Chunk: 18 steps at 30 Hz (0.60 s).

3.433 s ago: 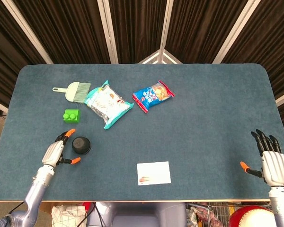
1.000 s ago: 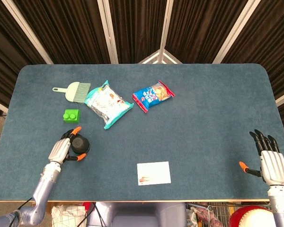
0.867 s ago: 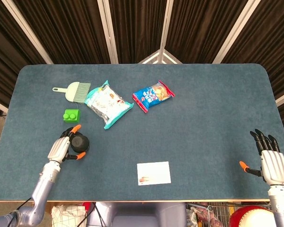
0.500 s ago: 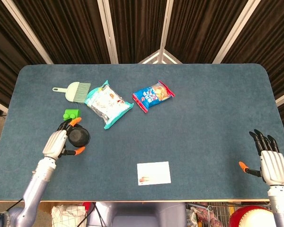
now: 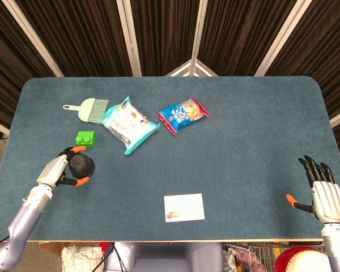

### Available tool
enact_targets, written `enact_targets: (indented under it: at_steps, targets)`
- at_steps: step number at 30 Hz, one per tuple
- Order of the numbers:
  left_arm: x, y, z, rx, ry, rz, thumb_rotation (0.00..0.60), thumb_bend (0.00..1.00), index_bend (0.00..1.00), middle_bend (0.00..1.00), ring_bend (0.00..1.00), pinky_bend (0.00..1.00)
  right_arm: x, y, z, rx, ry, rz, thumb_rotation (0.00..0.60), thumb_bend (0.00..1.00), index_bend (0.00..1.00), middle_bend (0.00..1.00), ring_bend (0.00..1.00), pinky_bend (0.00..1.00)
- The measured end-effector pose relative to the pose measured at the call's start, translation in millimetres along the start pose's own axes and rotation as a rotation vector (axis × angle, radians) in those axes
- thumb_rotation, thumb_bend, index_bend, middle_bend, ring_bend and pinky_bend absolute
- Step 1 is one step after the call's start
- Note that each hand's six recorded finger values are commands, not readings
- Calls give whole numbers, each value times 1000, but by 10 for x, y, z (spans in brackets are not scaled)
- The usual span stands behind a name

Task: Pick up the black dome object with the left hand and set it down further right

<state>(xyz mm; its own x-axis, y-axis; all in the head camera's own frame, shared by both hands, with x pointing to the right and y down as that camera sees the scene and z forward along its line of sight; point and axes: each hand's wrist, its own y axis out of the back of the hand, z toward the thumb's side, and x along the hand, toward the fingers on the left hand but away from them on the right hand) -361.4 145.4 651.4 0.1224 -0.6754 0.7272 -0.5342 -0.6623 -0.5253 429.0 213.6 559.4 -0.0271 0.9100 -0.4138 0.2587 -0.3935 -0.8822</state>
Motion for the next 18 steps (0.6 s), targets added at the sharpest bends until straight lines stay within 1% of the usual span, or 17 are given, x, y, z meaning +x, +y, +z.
enact_targets:
  at_steps: [2,5,7,11,14,16,18]
  targets:
    - [52,-7,-37,-11,4,7,600,589,188,478,0,0,-18,-24,-7,3,-1,2,600,221,102,66,124,36]
    - [44,37,55,-10,-24,25,600,589,189,479,0,0,-32,-41,-10,4,-2,4,600,221,102,66,124,36]
    - [12,77,163,-9,-52,38,600,589,190,481,0,0,-30,-39,-9,6,-1,3,600,222,102,66,124,36]
    - [-114,200,468,-1,-124,73,600,590,190,489,0,0,-13,-14,-7,3,0,-2,600,222,102,66,124,36]
    - [-220,291,653,18,-163,95,600,590,190,491,0,0,-90,3,-11,1,-3,-1,600,222,102,66,124,36]
    - [-261,309,692,40,-166,99,600,590,190,491,0,0,-107,3,-10,-2,-5,0,600,222,102,66,124,36]
    - [-258,284,650,54,-150,92,600,591,193,489,0,0,-79,5,-10,-2,-3,-2,600,221,102,66,124,36]
